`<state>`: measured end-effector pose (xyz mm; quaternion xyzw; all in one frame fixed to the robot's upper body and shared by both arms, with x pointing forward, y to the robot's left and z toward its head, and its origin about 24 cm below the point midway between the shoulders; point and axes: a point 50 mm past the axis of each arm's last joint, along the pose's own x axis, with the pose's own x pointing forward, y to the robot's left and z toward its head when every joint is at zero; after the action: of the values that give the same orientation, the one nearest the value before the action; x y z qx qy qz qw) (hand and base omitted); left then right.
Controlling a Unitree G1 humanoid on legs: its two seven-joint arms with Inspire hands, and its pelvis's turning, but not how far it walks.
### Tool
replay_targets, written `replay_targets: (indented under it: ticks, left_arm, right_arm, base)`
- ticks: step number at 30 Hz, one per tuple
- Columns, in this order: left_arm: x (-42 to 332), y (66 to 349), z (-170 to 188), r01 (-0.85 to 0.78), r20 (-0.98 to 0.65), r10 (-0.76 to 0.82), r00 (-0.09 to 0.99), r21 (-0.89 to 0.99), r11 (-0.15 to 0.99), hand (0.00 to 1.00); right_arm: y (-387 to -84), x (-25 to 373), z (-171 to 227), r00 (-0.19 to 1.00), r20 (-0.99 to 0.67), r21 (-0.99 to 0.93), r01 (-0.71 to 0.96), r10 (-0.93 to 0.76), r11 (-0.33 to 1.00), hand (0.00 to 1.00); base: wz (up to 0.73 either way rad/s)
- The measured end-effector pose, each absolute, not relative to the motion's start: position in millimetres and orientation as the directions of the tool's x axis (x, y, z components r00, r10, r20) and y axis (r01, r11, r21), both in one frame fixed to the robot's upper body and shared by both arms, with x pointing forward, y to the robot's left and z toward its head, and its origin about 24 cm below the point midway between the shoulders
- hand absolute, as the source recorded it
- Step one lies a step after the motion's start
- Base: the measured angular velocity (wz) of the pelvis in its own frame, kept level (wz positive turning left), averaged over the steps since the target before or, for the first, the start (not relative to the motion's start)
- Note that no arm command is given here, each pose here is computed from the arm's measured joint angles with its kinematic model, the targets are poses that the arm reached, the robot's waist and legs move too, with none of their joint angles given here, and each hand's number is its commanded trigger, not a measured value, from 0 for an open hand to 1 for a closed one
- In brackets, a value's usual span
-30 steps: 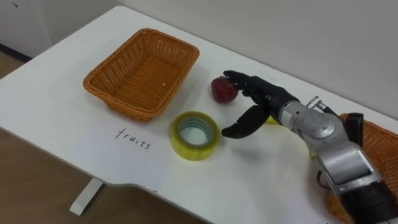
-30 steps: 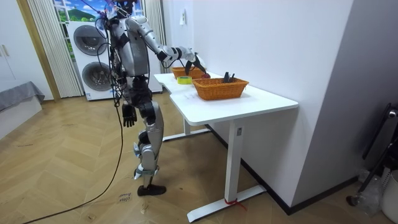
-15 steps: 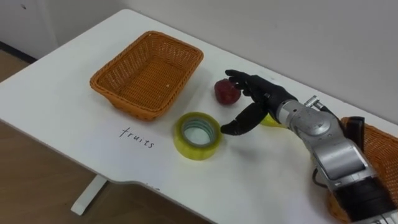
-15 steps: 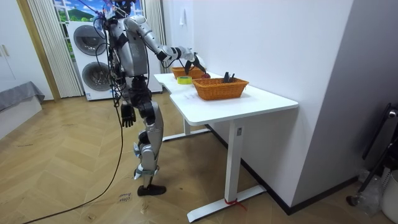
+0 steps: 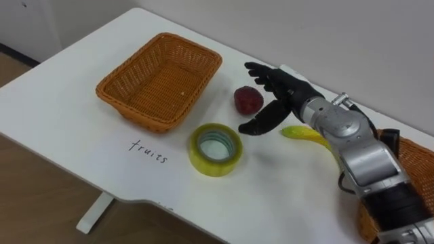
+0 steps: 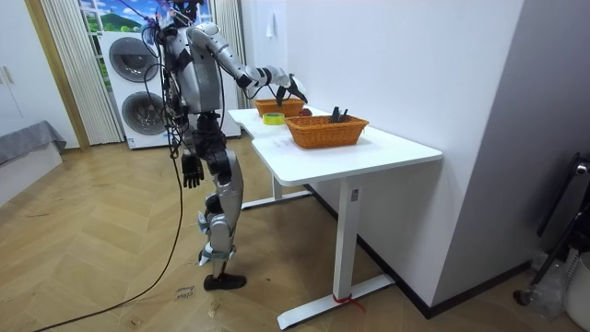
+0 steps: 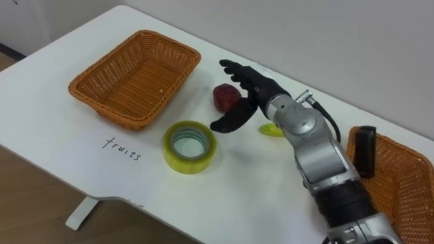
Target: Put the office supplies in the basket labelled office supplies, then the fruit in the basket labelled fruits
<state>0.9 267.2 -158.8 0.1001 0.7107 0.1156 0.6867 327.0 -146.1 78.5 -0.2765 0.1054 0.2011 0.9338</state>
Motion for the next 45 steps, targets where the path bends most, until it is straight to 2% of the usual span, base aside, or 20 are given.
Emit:
replay_targets:
  ticks: [22, 30, 45]
  left_arm:
    - [6.4, 268.5, -158.1, -0.015, -0.946, 0.321, -0.043, 0.322, 0.947, 0.0]
    - [14.8, 264.5, -158.7, 0.004, -0.95, 0.311, -0.028, 0.311, 0.95, 0.0]
    - [15.8, 262.9, -157.8, 0.021, -0.952, 0.306, -0.025, 0.305, 0.952, 0.0]
  right_arm:
    - [-123.1, 319.2, 63.4, 0.841, -0.382, -0.45, -0.531, 0.383, 0.718, 0.0]
    - [-124.7, 318.2, 41.3, 0.808, -0.463, -0.37, -0.549, 0.364, 0.749, 0.0]
    - [-119.1, 315.9, 34.9, 0.798, -0.481, -0.382, -0.562, 0.362, 0.734, 0.0]
  base:
    - [0.01]
    - [0.0]
    - [0.0]
